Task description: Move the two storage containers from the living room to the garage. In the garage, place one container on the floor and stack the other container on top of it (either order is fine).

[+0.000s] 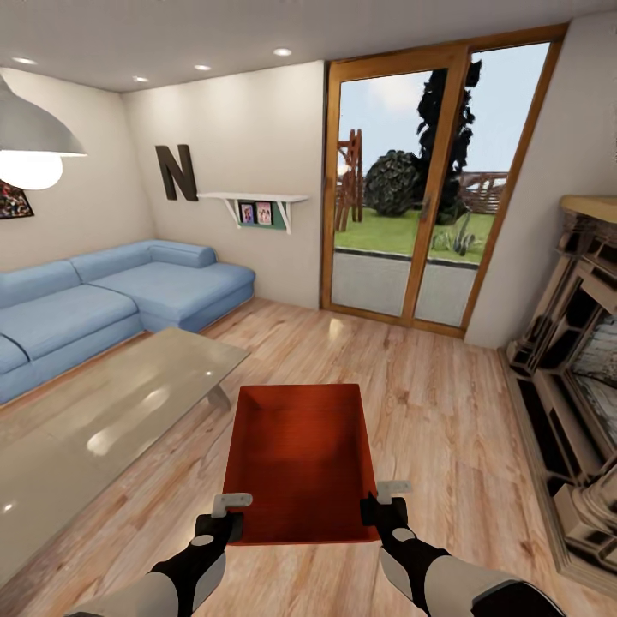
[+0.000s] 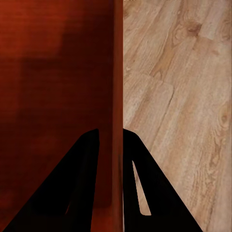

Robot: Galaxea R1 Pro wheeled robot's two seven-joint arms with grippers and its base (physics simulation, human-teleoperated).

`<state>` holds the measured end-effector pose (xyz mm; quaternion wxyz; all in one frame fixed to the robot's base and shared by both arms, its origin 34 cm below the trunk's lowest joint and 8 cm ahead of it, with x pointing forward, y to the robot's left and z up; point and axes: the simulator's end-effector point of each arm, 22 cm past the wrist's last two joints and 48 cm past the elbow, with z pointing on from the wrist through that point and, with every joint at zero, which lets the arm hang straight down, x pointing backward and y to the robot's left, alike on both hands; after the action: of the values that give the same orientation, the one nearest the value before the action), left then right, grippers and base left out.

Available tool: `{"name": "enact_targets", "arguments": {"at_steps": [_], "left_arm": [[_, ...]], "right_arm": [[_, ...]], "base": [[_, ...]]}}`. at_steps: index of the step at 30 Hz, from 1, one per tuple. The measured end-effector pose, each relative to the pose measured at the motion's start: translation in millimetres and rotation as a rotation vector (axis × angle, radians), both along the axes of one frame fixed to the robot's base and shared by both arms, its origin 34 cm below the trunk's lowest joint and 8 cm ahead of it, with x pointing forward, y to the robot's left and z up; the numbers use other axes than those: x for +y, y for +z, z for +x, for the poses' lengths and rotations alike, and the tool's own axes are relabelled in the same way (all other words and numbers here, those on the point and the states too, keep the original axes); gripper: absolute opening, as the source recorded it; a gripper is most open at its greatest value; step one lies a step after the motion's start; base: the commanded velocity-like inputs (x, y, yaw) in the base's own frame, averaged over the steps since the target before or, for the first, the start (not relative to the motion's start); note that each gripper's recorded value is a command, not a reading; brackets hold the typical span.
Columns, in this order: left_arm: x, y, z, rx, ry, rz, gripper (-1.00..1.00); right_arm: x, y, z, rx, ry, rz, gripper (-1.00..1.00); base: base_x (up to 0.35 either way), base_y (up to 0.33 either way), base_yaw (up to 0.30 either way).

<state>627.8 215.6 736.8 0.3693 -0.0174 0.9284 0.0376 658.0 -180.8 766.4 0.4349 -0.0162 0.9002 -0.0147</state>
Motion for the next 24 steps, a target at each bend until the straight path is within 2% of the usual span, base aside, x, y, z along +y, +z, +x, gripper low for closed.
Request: {"name": "enact_targets", "arguments": {"at_steps": [24], "left_arm": [[0,19,9,-0.038,-0.001,0.0,-1.0]], "right_arm": [[0,20,7,-0.038,-0.001,0.002,-1.0]], "base": [[0.0,0.0,0.0]]}}
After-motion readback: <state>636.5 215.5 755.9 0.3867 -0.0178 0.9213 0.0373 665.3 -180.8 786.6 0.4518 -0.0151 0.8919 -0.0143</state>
